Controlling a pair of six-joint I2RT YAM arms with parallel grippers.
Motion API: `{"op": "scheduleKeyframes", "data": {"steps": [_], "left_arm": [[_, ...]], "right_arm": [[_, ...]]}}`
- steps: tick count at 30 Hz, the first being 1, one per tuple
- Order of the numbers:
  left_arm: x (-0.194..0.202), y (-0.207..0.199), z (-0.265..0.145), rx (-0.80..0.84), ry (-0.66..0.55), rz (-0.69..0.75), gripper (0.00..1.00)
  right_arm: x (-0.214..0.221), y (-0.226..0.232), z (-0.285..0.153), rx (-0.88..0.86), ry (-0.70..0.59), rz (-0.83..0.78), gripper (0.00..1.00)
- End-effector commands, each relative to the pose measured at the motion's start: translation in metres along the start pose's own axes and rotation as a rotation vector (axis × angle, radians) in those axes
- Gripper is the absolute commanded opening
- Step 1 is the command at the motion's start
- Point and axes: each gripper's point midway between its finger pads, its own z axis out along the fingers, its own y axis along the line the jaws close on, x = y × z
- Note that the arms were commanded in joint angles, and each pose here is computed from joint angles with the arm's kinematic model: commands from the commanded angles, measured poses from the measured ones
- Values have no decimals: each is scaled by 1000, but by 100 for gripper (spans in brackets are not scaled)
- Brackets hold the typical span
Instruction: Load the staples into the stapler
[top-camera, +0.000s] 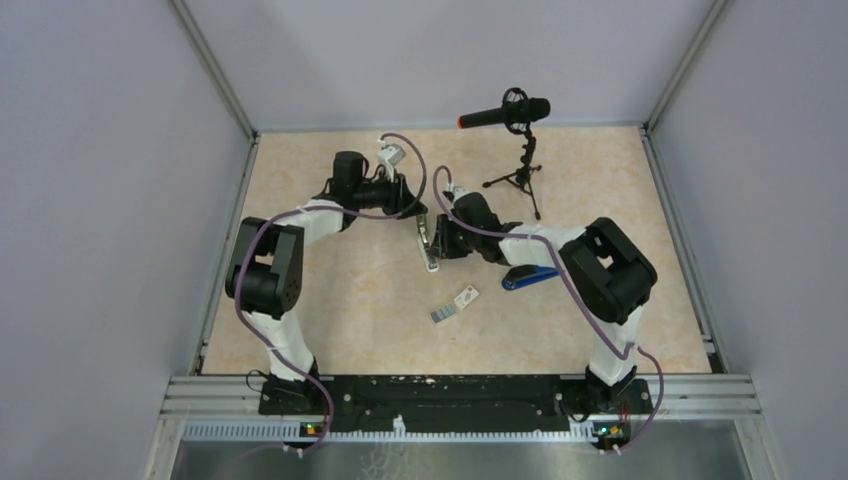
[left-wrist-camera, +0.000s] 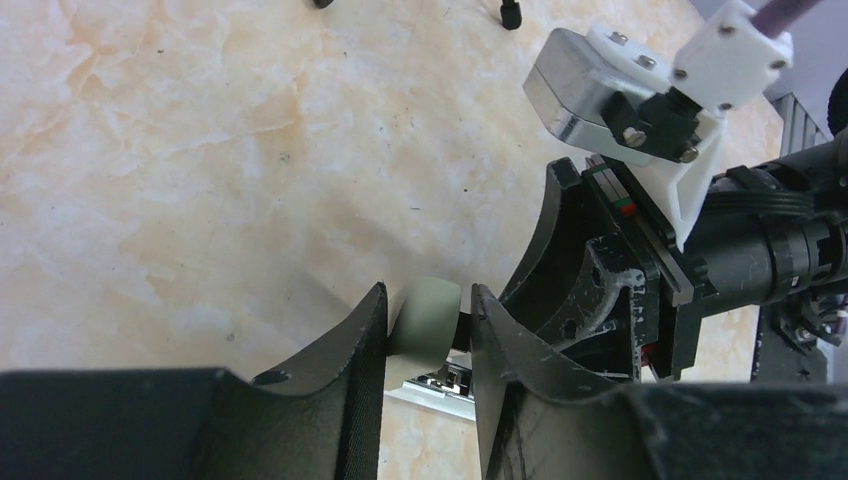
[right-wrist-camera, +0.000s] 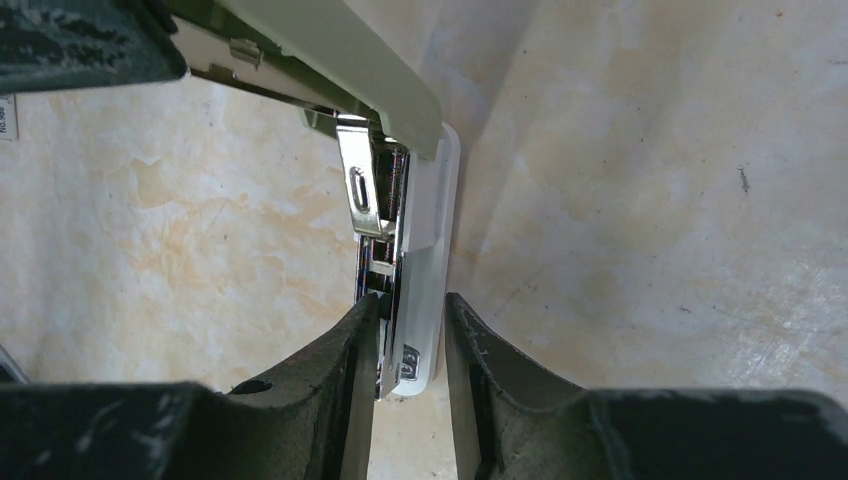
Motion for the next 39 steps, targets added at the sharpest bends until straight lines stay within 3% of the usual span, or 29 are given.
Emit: {"op": "scheduleKeyframes", "data": {"steps": [1, 9, 21, 39], "left_arm": [[-13, -28, -2, 35, -38, 116, 33], [-4, -54, -13, -38, -113, 193, 20], [6, -63, -13, -262, -152, 395, 17], [21, -69, -7, -373, -128, 462, 16]], "right_arm": [[7, -16, 4, 28, 19, -1, 30], [5, -14, 6, 2, 18, 19, 30], [-13, -5, -12, -27, -31, 19, 33], [-47, 11, -60, -82, -168, 31, 36]]}}
